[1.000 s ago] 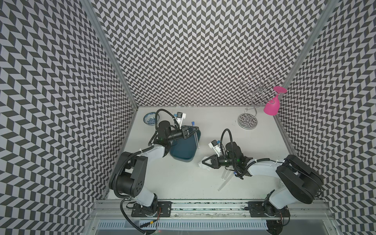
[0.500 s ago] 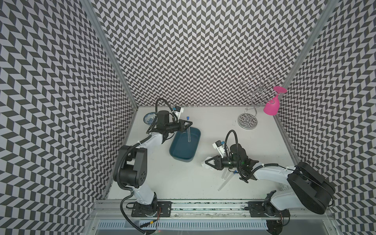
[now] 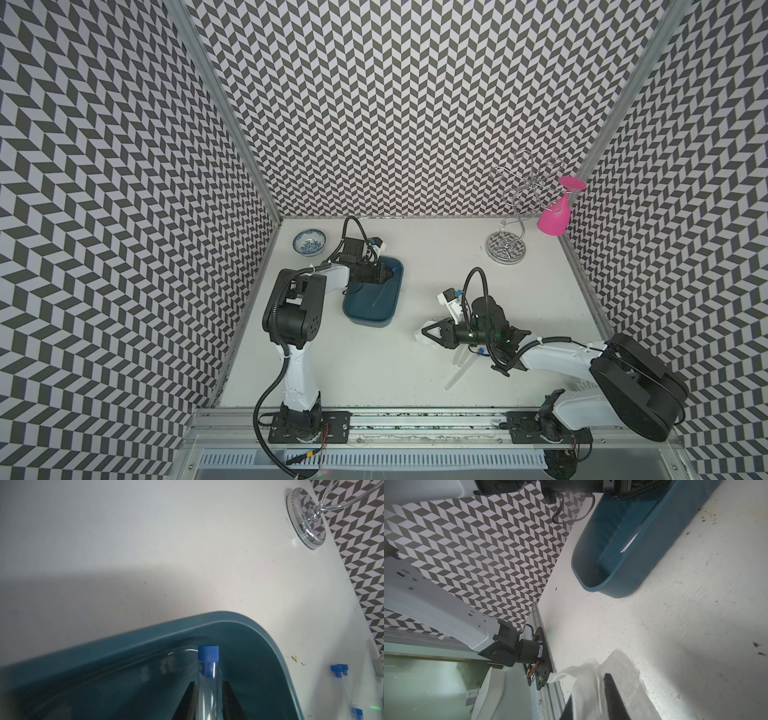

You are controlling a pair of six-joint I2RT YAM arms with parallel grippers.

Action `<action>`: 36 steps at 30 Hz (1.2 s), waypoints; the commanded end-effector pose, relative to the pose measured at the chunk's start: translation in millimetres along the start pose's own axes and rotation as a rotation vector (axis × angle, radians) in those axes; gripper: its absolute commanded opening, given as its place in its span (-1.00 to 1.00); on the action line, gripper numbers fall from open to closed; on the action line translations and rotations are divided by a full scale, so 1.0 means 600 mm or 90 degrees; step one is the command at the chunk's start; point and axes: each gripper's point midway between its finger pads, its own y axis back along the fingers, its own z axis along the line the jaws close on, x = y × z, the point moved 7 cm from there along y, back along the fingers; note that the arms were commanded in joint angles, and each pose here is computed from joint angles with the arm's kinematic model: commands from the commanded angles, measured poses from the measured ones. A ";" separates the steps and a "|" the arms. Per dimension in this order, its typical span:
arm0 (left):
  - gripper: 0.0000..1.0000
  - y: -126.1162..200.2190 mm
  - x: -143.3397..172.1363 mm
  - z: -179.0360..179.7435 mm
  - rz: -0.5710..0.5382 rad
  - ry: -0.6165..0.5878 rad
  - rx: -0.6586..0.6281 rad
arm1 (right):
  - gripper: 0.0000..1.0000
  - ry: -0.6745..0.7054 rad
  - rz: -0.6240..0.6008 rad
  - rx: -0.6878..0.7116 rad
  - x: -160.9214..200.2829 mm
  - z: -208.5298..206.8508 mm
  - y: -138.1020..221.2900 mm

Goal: Wipe the exteriors of test tubes
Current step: Place the test tube in the storage box, then place the cleaning item at the center of the board.

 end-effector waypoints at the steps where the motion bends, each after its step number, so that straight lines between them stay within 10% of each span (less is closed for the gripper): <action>1: -0.46 -0.014 -0.004 0.007 0.004 -0.006 -0.030 | -0.65 0.013 -0.023 0.030 -0.018 -0.009 -0.008; 11: -0.17 0.043 -0.048 -0.035 -0.080 -0.017 -0.029 | -0.53 -0.040 -0.015 0.129 -0.018 -0.054 -0.030; 26: -0.01 0.152 -0.044 -0.124 -0.207 -0.068 0.044 | 0.33 0.031 -0.009 0.253 -0.127 -0.057 -0.058; 36: 0.04 0.178 -0.022 -0.142 -0.225 -0.075 0.059 | 0.38 0.064 -0.016 0.323 -0.149 -0.029 -0.001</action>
